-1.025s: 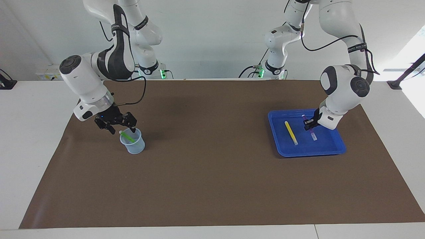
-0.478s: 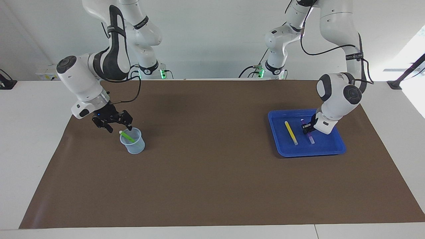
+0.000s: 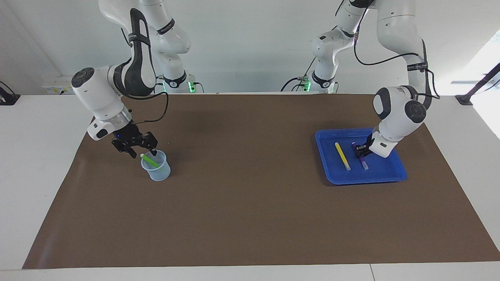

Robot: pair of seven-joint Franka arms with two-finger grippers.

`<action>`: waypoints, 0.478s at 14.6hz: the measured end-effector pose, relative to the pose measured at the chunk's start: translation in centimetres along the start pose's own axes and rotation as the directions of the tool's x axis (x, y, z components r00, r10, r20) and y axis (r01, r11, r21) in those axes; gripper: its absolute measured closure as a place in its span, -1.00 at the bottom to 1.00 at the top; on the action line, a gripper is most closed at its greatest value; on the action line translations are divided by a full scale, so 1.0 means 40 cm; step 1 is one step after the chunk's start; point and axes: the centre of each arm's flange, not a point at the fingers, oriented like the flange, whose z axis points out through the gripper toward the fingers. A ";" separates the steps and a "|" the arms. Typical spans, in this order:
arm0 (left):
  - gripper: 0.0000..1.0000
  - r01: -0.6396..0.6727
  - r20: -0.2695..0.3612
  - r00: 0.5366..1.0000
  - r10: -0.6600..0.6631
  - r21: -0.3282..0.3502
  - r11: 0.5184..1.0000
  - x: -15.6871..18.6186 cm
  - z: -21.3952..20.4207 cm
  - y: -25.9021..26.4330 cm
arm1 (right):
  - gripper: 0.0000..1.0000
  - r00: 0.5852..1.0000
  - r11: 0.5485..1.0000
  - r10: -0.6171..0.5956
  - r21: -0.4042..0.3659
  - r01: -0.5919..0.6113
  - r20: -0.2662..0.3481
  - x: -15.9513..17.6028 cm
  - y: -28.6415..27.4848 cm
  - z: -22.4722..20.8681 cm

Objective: Right arm passes pens to left for tray arrangement
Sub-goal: 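Lower the purple pen into the tray while the right gripper returns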

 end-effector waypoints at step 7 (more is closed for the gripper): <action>-1.00 0.001 -0.002 1.000 -0.001 0.000 1.000 0.001 -0.001 -0.003 | 0.91 1.000 1.000 -0.009 -0.001 0.009 -0.011 0.002 -0.013 -0.001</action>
